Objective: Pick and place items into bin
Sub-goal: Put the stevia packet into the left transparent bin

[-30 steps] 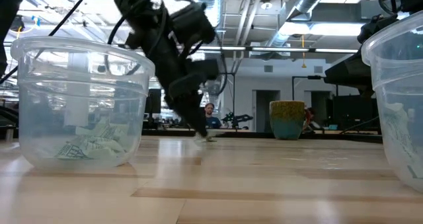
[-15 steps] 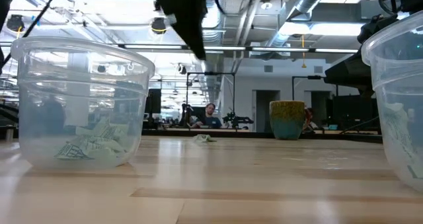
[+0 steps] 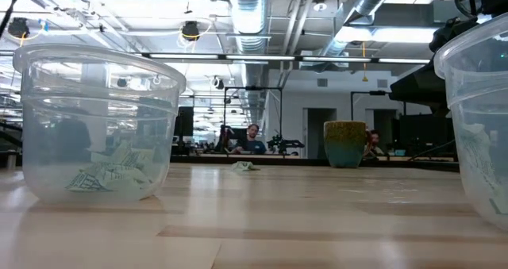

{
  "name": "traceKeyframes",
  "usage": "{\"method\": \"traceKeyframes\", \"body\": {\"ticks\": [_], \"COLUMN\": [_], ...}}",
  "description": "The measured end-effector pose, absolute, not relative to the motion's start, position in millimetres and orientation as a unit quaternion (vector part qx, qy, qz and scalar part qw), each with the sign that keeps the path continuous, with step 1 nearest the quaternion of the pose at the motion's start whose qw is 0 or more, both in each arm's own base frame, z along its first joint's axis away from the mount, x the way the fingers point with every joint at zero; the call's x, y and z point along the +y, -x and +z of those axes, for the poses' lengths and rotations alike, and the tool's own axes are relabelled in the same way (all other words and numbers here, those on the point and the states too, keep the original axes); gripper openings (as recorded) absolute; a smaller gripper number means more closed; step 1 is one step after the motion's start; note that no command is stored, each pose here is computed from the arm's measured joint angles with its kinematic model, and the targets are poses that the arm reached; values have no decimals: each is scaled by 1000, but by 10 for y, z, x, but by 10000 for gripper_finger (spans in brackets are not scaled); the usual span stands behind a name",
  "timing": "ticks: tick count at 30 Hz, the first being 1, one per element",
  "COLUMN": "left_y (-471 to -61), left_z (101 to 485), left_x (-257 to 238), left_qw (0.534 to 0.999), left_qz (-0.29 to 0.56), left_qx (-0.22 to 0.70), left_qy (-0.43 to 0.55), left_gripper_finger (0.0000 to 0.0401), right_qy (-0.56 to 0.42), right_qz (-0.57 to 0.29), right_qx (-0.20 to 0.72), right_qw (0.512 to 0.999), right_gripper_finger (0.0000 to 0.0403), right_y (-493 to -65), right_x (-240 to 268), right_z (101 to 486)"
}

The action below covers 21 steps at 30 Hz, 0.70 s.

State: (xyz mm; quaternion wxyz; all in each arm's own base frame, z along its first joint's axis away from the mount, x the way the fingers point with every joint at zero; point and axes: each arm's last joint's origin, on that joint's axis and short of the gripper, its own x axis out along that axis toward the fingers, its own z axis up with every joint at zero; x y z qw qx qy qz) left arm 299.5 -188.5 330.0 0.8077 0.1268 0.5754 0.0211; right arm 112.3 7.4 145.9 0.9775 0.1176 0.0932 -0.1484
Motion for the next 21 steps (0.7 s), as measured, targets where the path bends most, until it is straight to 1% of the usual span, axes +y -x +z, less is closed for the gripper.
{"method": "traceKeyframes", "body": {"ticks": [5,11,21], "left_y": [-2886,-2829,-2885], "left_z": [3268,3274,3274], "left_x": [-2112,-2247,-2182], "left_qw": [815,822,822], "left_qz": [9,-11,-4], "left_qx": [572,565,567], "left_qy": [-91,-68,-58], "left_gripper_finger": [3,3,4], "right_qy": [-118,-118,-118], "right_qz": [-148,-148,-148], "right_qx": [93,93,93], "right_qw": [977,977,977], "right_gripper_finger": [134,133,133], "right_y": [-1122,-1122,-1123], "right_x": [74,74,74], "right_z": [1460,1459,1459]}}
